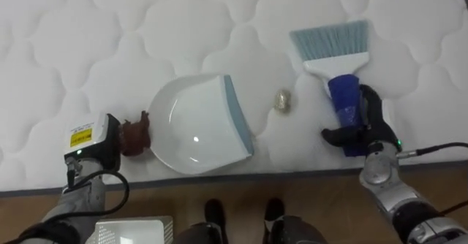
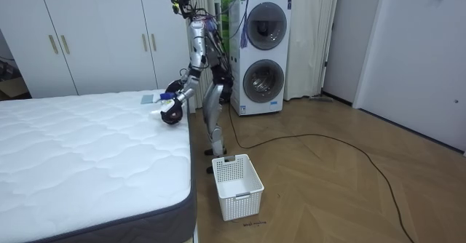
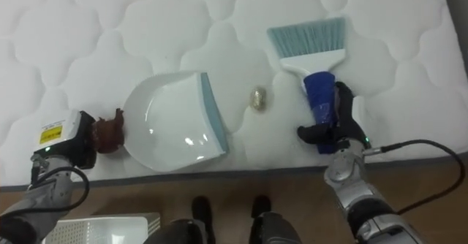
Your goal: Clean bed
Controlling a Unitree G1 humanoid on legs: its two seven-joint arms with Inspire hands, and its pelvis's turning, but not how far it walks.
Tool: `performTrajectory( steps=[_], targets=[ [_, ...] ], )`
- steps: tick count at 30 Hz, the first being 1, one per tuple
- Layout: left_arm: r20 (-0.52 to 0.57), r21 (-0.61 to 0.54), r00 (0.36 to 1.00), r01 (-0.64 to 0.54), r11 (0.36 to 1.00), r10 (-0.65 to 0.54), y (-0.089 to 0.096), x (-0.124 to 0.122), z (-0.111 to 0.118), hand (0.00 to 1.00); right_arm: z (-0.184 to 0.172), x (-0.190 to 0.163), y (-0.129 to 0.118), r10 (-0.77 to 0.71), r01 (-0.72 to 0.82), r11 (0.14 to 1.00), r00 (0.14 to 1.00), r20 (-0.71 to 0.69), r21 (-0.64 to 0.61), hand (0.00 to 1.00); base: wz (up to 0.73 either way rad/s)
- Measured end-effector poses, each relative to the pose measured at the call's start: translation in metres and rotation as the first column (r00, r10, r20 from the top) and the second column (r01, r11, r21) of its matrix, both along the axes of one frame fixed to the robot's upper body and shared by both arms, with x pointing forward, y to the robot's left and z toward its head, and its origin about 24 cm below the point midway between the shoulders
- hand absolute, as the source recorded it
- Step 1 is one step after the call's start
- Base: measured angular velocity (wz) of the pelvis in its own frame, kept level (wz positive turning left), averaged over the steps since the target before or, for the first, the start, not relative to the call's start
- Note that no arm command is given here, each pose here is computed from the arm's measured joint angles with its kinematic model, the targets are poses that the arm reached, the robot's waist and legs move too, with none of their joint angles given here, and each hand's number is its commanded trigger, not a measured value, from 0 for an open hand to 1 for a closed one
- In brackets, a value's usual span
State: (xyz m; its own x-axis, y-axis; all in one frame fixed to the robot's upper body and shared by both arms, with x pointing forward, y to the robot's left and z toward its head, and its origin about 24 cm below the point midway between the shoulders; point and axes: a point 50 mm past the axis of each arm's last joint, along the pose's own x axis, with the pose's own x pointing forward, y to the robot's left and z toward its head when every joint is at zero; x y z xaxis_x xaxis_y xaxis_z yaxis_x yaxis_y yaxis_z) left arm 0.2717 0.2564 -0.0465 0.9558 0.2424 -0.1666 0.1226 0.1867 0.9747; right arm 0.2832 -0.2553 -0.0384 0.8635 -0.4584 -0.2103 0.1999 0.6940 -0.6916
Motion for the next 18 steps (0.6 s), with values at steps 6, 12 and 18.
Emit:
performTrajectory(
  steps=[6,12,18],
  targets=[
    [0.000,0.021,1.000,0.003,1.000,-0.003,-0.001,0.001,0.001,1.00,0.010,0.001,-0.023,-0.066,0.065,0.996,0.998,-0.010,-0.065,1.00,0.00],
    [0.002,0.021,1.000,0.004,1.000,-0.004,-0.002,0.002,0.001,1.00,0.004,-0.002,-0.023,-0.056,0.049,0.995,0.996,-0.074,-0.088,1.00,0.02],
    [0.001,0.023,1.000,0.001,1.000,-0.001,-0.001,0.002,0.001,1.00,0.001,-0.005,-0.023,-0.054,0.046,0.995,0.995,-0.090,-0.086,1.00,0.00]
  ],
)
